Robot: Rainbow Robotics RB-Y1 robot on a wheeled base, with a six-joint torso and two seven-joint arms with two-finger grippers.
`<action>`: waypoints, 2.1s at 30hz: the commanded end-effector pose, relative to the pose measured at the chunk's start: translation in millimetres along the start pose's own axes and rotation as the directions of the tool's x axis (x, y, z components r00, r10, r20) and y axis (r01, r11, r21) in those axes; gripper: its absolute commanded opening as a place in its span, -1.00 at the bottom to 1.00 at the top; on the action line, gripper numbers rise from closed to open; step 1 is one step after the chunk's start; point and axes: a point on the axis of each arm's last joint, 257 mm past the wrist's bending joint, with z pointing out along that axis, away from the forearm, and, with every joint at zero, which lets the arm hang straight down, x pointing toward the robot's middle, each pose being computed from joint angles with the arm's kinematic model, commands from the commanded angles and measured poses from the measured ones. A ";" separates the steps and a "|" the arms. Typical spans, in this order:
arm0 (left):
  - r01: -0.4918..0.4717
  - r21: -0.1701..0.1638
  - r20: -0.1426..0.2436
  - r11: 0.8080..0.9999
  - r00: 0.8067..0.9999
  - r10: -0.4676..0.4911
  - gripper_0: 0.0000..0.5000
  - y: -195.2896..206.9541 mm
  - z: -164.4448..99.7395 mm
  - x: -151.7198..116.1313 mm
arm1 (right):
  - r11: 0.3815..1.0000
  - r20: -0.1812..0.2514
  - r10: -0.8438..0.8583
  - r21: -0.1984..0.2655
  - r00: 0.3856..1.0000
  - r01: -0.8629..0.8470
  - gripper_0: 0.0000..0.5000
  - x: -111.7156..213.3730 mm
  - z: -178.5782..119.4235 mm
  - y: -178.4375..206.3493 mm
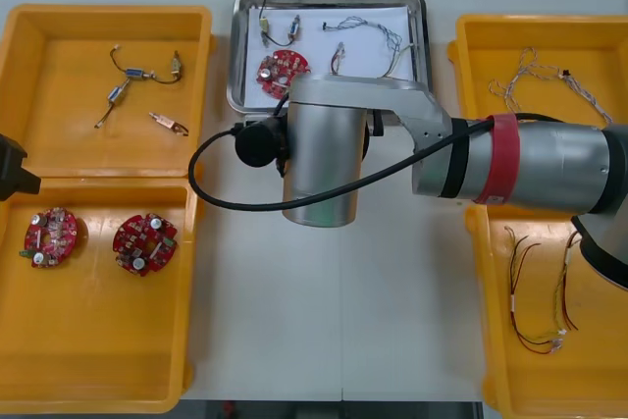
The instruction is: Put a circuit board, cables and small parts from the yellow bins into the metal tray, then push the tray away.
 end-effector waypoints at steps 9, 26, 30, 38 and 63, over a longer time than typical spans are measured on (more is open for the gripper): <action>-0.091 -0.045 0.072 0.995 0.993 0.095 1.00 6.2 -21.8 -23.0 | 0.948 -0.019 0.279 -0.155 0.960 -0.279 1.00 24.2 -62.0 35.3; -0.091 -0.045 0.072 0.995 0.993 0.095 1.00 6.2 -21.8 -23.0 | 0.714 -0.043 0.677 -0.203 0.735 -0.670 1.00 128.2 -107.9 21.7; -0.091 -0.045 0.072 0.995 0.993 0.095 1.00 6.2 -21.8 -23.0 | 0.629 -0.072 0.751 -0.222 0.656 -0.745 1.00 160.0 -110.3 21.8; -0.091 -0.045 0.072 0.995 0.993 0.095 1.00 6.2 -21.8 -23.0 | 0.469 -0.160 0.851 -0.196 0.500 -0.861 1.00 242.8 -116.8 27.2; -0.091 -0.045 0.072 0.995 0.993 0.095 1.00 6.2 -21.8 -23.0 | 0.071 -0.321 0.946 0.069 0.045 -0.995 1.00 385.5 -135.3 76.5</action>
